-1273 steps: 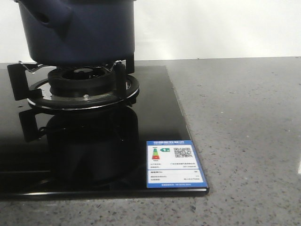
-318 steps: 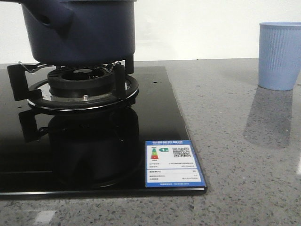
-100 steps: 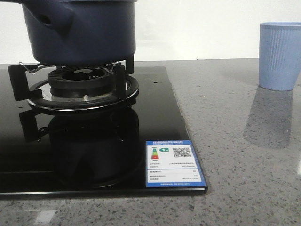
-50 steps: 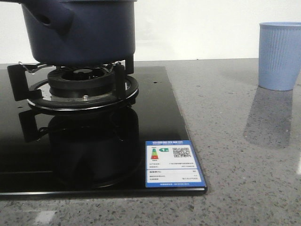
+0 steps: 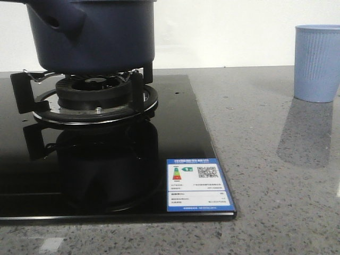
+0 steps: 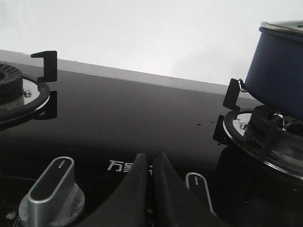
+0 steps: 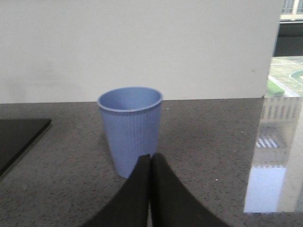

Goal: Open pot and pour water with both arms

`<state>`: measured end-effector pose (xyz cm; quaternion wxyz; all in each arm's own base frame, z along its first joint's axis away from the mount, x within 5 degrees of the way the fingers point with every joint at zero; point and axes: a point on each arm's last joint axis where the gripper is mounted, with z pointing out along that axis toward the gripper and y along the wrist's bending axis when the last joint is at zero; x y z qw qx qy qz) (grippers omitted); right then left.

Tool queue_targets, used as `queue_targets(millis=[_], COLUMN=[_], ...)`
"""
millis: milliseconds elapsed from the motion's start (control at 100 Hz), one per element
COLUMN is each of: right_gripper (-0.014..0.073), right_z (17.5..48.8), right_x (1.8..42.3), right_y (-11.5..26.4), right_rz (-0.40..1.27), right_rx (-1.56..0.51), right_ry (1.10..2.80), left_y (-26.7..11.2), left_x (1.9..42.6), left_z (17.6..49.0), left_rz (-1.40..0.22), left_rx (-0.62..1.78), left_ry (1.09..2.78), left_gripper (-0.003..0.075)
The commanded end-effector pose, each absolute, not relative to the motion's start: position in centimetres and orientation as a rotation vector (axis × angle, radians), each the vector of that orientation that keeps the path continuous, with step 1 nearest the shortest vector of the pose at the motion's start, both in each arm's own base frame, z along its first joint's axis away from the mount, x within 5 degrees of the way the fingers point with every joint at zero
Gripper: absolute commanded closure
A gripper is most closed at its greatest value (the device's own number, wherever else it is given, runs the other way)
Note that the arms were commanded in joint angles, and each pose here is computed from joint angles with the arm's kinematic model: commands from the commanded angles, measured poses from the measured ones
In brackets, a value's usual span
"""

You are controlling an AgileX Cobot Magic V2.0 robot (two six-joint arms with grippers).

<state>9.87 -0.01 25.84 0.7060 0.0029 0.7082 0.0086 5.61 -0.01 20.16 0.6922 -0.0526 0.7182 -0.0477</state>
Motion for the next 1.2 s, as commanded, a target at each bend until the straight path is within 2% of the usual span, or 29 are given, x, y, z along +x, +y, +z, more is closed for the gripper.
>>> queue_targets(millis=[0,170,490,530,1190], right_gripper=[0.0662,0.0662,0.0662,0.0662,0.0662], right_z=[27.0,26.2,20.5,20.2,19.7], right_x=[9.9,9.0,6.4,6.2,5.6], right_y=[-0.3,-0.4,-0.3,-0.3,-0.4], right_rz=[-0.036,-0.123,-0.087,-0.086,-0.118], right_rx=[0.000,-0.049,-0.005,-0.005,0.008], right_ry=[1.521,1.544,1.492,1.529,1.557], left_y=[0.0,0.0,0.0,0.0,0.0], left_x=[5.6,5.6,5.6,5.6,5.6], left_z=[19.9,19.9,19.9,19.9,19.9], left_rz=[-0.120,-0.120,-0.120,-0.120,-0.120], left_rx=[-0.123,-0.123,-0.123,-0.123,-0.123], left_ry=[1.535,1.535,1.535,1.535,1.535], left_gripper=[0.0739,0.0739,0.0739,0.0739,0.0739])
